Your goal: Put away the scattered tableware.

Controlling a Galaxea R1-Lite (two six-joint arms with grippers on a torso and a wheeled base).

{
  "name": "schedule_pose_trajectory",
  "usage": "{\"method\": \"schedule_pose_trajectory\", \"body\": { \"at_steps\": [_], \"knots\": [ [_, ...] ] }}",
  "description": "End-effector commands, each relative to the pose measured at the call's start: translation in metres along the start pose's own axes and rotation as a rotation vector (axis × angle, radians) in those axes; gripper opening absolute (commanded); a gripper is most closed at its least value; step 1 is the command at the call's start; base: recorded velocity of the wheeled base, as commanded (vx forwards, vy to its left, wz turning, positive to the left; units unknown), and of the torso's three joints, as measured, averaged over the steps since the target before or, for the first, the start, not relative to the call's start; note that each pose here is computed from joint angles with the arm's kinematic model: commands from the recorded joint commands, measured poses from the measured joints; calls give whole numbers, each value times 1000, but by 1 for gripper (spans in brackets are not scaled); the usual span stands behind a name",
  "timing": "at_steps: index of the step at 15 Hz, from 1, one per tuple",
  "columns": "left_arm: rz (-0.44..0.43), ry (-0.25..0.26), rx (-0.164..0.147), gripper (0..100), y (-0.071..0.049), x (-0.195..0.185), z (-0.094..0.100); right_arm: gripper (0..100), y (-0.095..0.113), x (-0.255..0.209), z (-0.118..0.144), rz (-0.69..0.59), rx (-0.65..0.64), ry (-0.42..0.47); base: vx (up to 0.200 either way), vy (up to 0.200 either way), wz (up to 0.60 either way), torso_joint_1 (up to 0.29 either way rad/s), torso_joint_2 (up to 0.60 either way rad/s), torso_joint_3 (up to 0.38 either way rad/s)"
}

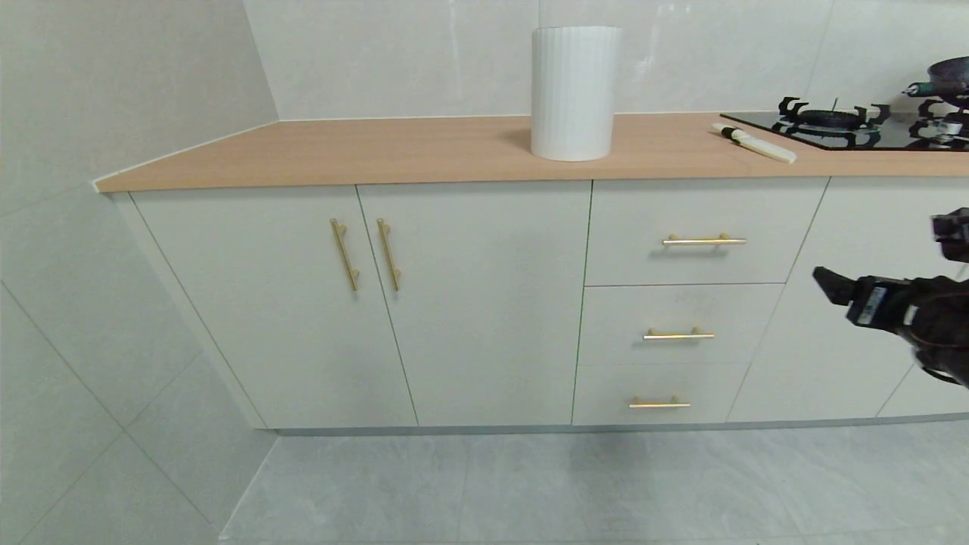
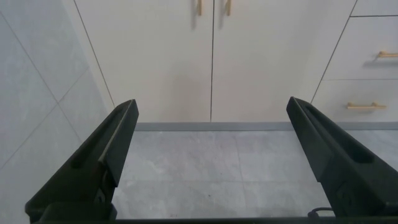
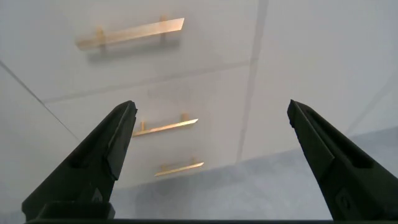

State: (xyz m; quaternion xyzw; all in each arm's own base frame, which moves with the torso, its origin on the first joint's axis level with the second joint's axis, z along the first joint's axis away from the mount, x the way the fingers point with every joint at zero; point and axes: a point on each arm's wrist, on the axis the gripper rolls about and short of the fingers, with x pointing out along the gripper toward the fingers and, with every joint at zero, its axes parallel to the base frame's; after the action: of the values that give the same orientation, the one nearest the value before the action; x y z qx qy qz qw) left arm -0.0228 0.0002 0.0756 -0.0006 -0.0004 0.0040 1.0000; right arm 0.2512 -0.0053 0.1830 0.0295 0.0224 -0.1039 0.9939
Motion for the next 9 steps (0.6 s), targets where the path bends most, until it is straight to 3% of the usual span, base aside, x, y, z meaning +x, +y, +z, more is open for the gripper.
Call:
{"method": "schedule_pose_trajectory", "body": {
  "at_steps": [1, 4, 9],
  "knots": [
    [1, 1, 0, 100, 0, 0, 0, 100, -30, -141, 20, -25, -39, -186, 0, 0, 0, 0, 0, 0],
    [1, 1, 0, 100, 0, 0, 0, 100, -46, -218, -9, -16, -57, -102, 0, 0, 0, 0, 0, 0],
    [1, 1, 0, 100, 0, 0, 0, 100, -61, -283, -40, -26, -51, -137, 0, 0, 0, 0, 0, 0]
  ]
}}
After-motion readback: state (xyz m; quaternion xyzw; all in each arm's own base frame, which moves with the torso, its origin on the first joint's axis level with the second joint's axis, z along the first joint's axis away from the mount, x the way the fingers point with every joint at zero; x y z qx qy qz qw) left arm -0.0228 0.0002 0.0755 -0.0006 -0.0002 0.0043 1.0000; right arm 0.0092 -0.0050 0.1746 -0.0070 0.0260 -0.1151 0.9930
